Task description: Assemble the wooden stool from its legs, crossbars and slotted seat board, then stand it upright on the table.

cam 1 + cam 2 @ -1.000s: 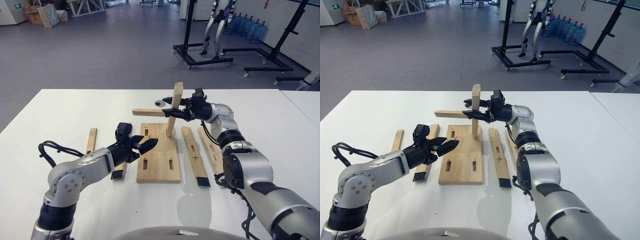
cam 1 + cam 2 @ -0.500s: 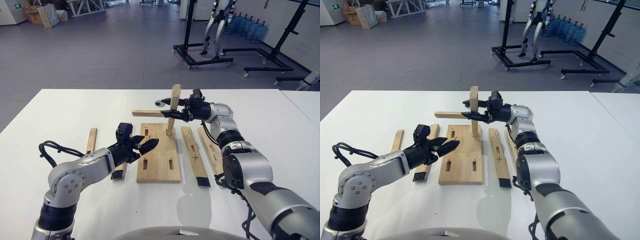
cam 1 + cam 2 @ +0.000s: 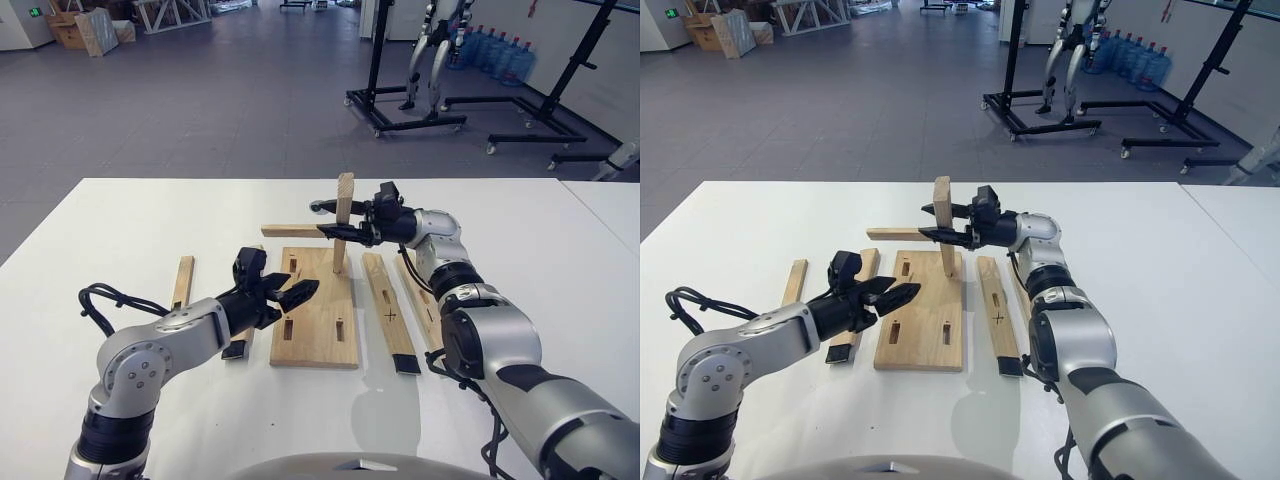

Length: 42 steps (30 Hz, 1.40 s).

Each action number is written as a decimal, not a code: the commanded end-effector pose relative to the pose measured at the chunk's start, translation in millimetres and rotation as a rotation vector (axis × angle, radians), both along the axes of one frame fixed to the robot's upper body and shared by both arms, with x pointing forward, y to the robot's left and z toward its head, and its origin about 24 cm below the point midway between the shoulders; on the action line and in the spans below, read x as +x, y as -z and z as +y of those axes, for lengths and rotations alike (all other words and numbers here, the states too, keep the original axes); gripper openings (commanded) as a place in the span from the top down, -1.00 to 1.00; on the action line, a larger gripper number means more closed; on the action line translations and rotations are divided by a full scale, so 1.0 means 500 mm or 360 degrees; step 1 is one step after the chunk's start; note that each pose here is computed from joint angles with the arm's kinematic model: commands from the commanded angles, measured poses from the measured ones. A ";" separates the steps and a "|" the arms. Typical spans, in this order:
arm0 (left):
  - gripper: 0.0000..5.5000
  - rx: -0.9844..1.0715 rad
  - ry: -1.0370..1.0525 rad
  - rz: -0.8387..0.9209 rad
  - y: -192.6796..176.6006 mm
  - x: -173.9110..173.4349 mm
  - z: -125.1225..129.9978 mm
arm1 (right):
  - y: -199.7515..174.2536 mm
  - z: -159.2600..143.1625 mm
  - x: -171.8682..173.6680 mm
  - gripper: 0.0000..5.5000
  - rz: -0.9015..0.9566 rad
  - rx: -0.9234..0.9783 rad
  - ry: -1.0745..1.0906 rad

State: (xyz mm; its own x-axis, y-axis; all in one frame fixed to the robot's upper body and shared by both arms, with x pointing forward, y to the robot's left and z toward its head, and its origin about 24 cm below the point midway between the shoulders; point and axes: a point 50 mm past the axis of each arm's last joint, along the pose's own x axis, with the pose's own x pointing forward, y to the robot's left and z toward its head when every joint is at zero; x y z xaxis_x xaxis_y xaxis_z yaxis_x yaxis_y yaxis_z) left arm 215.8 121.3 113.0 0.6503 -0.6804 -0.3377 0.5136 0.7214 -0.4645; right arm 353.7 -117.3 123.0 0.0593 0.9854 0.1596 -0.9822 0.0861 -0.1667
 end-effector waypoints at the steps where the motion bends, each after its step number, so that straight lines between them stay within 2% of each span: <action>1: -0.34 0.0019 0.0015 0.0018 0.004 -0.006 -0.004 | 0.025 -0.009 -0.007 0.25 0.0097 -0.0026 -0.0009; 10: -0.34 0.0011 0.0018 0.0015 0.003 -0.007 -0.006 | 0.071 -0.050 -0.010 0.25 0.0505 0.0078 0.0157; 17: -0.34 0.0006 0.0015 0.0017 0.004 -0.006 -0.008 | 0.123 -0.055 -0.018 0.25 0.0634 -0.0155 0.0360; 23: -0.34 0.0009 0.0011 0.0016 0.005 -0.006 -0.009 | 0.163 -0.037 -0.035 0.25 0.0684 -0.0369 0.0364; 29: -0.34 0.0009 0.0007 0.0013 0.005 -0.004 -0.008 | 0.168 -0.035 -0.025 0.25 0.0857 -0.0531 0.0428; 35: -0.34 0.0006 0.0001 0.0011 0.006 -0.004 -0.010 | 0.155 -0.024 -0.015 0.25 0.1041 -0.0437 0.0438; 42: -0.34 0.0016 0.0000 0.0009 0.007 -0.004 -0.009 | 0.136 -0.016 -0.004 0.25 0.1001 -0.0391 0.0477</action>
